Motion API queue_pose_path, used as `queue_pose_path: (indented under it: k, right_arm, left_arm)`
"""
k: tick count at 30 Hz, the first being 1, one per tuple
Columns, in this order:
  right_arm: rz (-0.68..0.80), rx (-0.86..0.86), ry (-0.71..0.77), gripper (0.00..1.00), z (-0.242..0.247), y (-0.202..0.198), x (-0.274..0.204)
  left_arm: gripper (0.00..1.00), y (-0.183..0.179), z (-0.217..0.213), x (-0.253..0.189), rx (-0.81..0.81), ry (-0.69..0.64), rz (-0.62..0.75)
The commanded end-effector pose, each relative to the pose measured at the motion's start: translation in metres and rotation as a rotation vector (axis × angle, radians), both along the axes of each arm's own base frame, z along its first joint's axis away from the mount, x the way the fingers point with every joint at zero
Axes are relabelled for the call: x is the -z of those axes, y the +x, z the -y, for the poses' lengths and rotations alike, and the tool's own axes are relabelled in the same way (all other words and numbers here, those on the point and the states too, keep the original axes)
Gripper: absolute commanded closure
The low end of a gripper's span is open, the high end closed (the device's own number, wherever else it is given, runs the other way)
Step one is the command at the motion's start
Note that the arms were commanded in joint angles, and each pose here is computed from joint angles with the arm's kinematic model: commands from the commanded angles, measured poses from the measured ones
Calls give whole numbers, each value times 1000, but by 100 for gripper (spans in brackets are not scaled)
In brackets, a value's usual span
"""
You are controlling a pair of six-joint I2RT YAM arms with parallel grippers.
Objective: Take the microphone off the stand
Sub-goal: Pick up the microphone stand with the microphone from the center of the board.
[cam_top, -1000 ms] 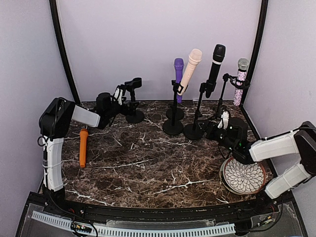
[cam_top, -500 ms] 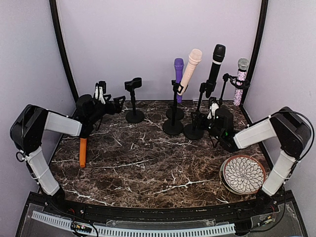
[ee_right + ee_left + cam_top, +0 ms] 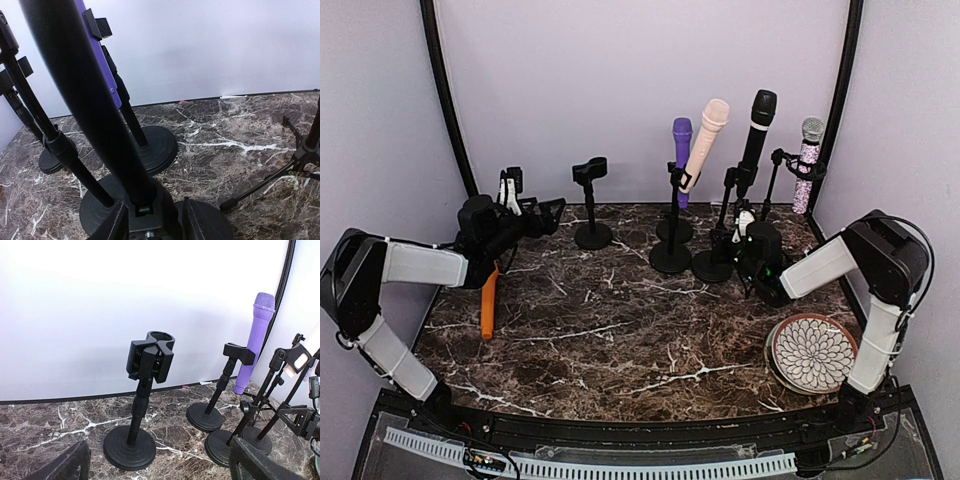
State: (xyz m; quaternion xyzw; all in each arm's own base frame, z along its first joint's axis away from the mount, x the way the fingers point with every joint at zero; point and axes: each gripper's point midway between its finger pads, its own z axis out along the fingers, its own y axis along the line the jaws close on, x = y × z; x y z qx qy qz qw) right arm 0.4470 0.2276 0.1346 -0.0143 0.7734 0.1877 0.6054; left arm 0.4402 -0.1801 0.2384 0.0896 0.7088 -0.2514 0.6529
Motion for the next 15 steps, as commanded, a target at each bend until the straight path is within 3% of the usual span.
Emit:
queue_pose_path:
  k: [1,12,15]
  right_arm:
    - [89,-2,5,71,-2,9,-20]
    - [143,-57,-113,99,6,-17,-31]
    - [141,-95,-108,100,6,-29,-34]
  left_arm:
    - [1,-11,1,-1,16,34,-3]
    - [1,-21,-1,-1,33,98,4]
    - [1,-25,-2,-4,35,108,3]
